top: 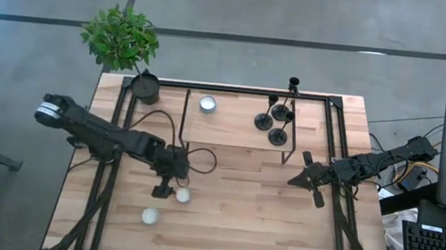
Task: Pick & Place candle stick holders
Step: Put the pink scented candle on the shelf
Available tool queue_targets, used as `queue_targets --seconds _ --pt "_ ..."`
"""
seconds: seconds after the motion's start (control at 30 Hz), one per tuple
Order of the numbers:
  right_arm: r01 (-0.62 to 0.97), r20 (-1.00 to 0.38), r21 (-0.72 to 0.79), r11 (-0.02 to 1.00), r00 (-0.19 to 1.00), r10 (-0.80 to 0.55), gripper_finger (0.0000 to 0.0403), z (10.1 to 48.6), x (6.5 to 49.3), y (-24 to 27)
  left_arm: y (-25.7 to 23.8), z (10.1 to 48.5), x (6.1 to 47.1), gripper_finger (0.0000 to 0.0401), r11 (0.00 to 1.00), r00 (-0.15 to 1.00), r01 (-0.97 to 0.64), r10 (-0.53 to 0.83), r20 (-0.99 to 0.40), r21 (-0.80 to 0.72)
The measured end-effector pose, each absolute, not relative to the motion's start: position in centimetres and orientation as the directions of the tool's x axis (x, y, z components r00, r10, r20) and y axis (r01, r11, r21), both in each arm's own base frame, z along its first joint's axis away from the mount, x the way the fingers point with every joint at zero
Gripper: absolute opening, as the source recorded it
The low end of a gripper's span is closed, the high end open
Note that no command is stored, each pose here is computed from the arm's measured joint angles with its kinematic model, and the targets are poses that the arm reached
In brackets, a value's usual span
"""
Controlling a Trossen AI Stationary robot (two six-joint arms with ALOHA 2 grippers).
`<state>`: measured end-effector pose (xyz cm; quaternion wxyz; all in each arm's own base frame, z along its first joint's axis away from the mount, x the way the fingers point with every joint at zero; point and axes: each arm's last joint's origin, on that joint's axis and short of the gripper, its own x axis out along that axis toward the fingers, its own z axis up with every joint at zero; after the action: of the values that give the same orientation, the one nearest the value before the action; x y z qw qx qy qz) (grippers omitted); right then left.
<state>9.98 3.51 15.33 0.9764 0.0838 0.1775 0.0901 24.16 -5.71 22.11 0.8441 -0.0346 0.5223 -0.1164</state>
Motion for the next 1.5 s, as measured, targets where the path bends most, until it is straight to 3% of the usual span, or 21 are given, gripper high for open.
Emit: queue_targets --seconds 0.2,0.6,1.0,1.5 --pt "-0.147 -0.332 0.196 0.97 0.92 0.206 0.0008 15.3 10.0 3.5 -6.7 21.6 25.5 0.0399 0.968 0.407 0.163 -0.24 -0.882 -0.188" --pt "-0.146 -0.332 0.196 0.97 0.921 0.206 0.0008 15.3 10.0 3.5 -8.1 20.3 28.1 0.0399 0.979 0.394 -0.017 -0.18 -0.901 -0.203" --pt "-0.147 -0.332 0.196 0.97 0.921 0.206 0.0008 15.3 10.0 3.5 -10.0 19.4 27.5 0.0399 0.962 0.354 -0.196 -0.11 -0.929 -0.189" --pt "-0.146 -0.332 0.196 0.97 0.921 0.206 0.0008 15.3 10.0 3.5 -10.0 19.0 27.5 0.0399 0.963 0.353 -0.199 -0.101 -0.93 -0.18"
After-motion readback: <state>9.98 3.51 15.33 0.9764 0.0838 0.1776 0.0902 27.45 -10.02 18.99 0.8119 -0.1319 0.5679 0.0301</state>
